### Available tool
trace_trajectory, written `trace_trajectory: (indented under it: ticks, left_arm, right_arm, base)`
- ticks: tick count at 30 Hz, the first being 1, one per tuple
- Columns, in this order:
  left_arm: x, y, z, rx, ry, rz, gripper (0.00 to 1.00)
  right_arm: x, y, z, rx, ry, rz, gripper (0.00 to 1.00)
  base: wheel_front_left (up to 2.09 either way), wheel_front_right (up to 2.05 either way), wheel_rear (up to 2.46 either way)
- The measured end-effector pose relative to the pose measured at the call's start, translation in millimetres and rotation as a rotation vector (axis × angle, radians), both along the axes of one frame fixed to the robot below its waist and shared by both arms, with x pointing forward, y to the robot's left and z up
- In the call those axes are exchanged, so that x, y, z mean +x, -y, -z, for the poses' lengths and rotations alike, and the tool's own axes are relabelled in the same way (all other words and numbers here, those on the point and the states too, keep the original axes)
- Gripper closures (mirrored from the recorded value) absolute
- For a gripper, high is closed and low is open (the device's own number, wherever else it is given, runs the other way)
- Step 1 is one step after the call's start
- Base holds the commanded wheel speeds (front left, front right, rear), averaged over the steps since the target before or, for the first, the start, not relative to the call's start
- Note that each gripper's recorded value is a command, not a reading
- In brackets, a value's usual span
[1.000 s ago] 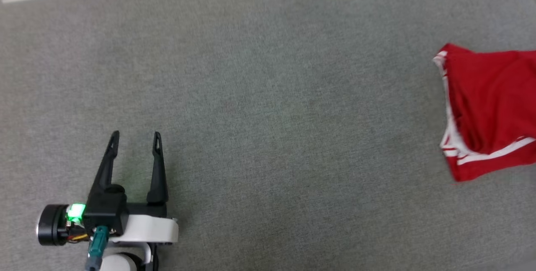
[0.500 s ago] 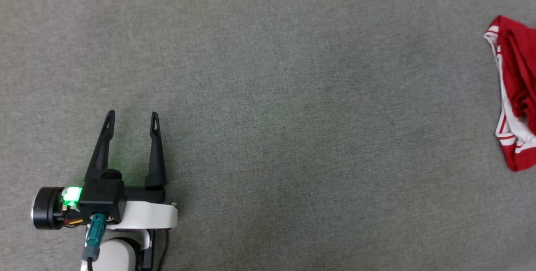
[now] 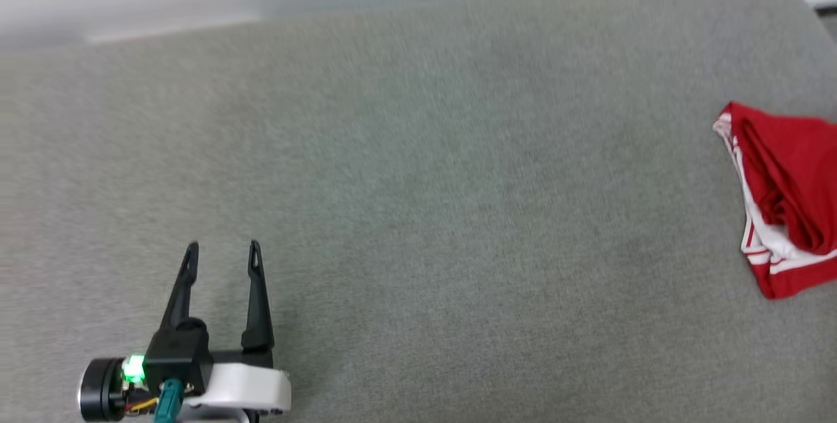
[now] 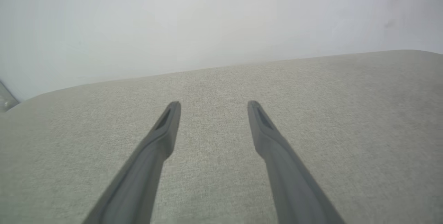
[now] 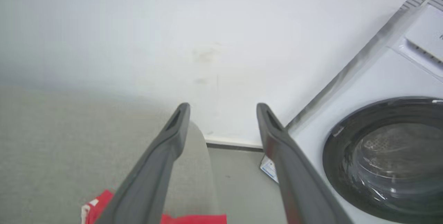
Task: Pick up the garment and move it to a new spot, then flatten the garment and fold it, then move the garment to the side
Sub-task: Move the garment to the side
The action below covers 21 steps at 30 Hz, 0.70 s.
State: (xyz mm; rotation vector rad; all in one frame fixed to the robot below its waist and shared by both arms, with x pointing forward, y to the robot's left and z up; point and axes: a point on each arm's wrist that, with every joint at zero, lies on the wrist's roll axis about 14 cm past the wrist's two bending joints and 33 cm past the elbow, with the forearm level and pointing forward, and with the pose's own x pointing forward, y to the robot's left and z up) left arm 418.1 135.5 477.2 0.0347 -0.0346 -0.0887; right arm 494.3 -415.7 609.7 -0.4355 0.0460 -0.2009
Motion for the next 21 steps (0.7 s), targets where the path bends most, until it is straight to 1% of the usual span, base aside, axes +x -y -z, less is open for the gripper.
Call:
trace_trajectory:
  ticks: [1,3,7,11,14,17,21]
  left_arm:
    - [-5,-2,-4,0.001,0.007,-0.007,0.0]
    - [-13,-7,-12,0.002,0.023,-0.022,0.0]
    - [-29,-20,-24,0.002,0.047,-0.061,0.0]
    - [-43,-30,-32,0.003,0.066,-0.087,0.0]
    - [-50,-36,-38,0.004,0.081,-0.104,0.0]
    - [-56,-42,-42,0.003,0.092,-0.119,0.0]
    - [-64,-47,-43,0.001,0.096,-0.134,0.0]
  right_arm:
    - [0,-11,-12,0.007,0.069,-0.032,0.0]
    - [-4,-33,-22,0.018,0.147,-0.086,0.0]
    - [-10,-89,-35,0.099,0.289,-0.195,0.0]
    - [-29,-152,-39,0.182,0.392,-0.307,0.0]
    - [-45,-190,-29,0.251,0.414,-0.363,0.0]
    - [-61,-221,-6,0.328,0.382,-0.399,0.0]
    - [-79,-242,25,0.409,0.314,-0.412,0.0]
  base:
    - [0.0,0.0,0.0]
    - [0.0,0.0,0.0]
    - [0.0,0.0,0.0]
    - [0.0,0.0,0.0]
    - [0.0,0.0,0.0]
    - [0.0,0.0,0.0]
    - [0.0,0.0,0.0]
